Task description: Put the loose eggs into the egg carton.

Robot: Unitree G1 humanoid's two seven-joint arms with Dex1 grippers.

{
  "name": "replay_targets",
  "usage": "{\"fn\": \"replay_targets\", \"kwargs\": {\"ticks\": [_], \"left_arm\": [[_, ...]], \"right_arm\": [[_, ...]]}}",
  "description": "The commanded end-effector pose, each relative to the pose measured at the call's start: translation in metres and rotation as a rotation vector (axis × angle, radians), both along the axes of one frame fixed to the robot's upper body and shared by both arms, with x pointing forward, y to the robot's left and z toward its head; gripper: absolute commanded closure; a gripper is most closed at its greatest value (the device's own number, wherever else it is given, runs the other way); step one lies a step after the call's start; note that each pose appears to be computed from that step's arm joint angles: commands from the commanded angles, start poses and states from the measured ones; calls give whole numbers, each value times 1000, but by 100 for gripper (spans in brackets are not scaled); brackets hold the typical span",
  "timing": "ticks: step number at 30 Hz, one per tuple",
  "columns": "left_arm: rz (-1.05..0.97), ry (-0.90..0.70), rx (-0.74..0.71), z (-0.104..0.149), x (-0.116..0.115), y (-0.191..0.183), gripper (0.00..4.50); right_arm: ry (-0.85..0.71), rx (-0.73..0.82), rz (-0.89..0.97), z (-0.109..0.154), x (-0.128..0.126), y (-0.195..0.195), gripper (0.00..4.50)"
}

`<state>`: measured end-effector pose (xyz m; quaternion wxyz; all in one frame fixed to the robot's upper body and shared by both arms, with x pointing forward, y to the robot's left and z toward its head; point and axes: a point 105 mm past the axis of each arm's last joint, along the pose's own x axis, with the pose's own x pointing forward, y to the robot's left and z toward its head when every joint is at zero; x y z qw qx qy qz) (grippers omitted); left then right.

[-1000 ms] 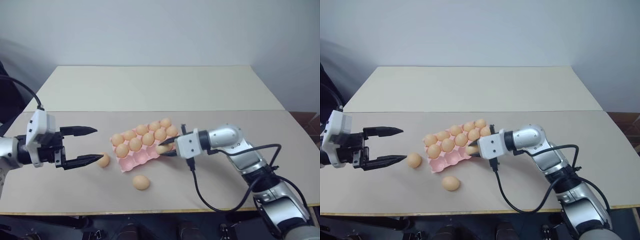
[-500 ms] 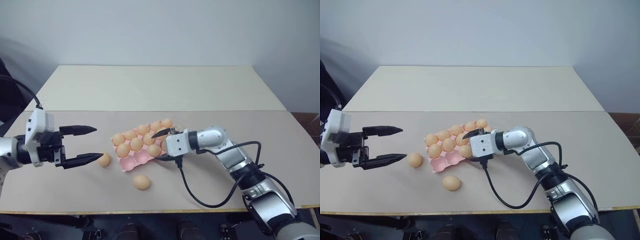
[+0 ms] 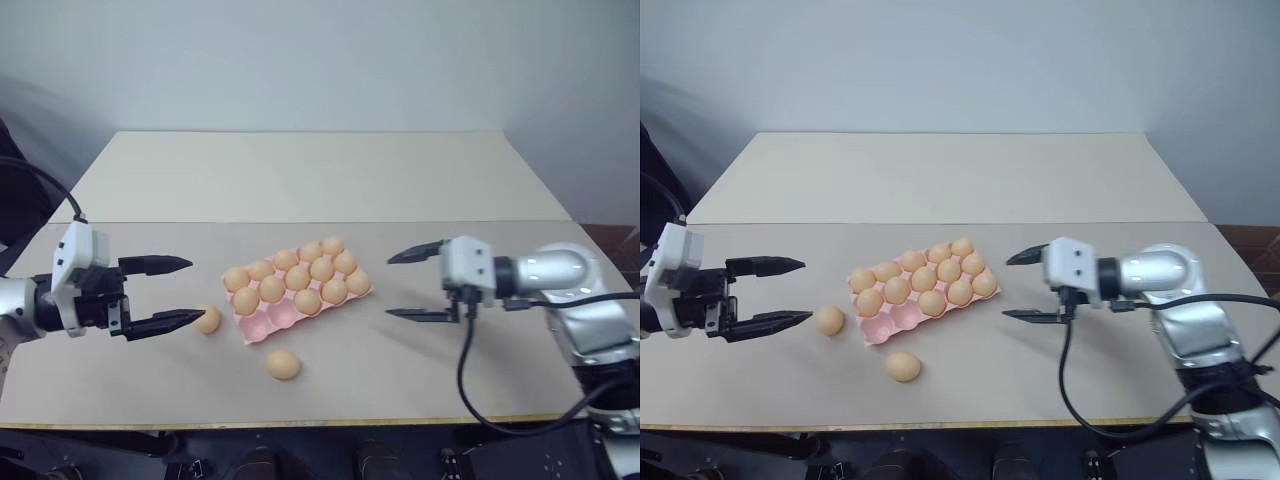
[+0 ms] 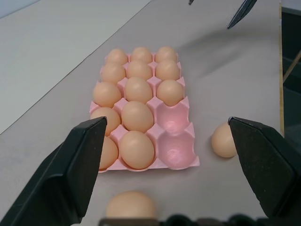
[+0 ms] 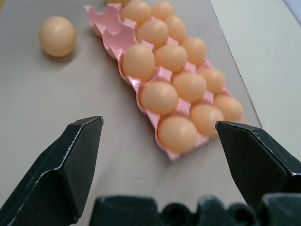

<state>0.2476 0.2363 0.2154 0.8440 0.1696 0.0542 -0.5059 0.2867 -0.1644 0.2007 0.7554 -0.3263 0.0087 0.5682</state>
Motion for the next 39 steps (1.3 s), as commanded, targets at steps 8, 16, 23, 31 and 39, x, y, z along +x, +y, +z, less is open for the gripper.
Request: {"fn": "replay_targets", "kwargs": {"ticks": [8, 16, 23, 31, 39], "left_arm": [[19, -2, 71, -6, -1, 15, 0], [31, 5, 111, -12, -2, 20, 0], [104, 44, 185, -53, 20, 24, 0], [50, 72, 253, -96, 51, 10, 0], [74, 53, 303, -116, 73, 9, 91]], "right_arm": [[20, 35, -89, 21, -18, -35, 4], [16, 45, -88, 21, -18, -29, 4], [9, 64, -75, 22, -19, -20, 4], [-15, 79, -64, 30, -20, -13, 4], [-26, 92, -84, 35, -25, -13, 0]]}}
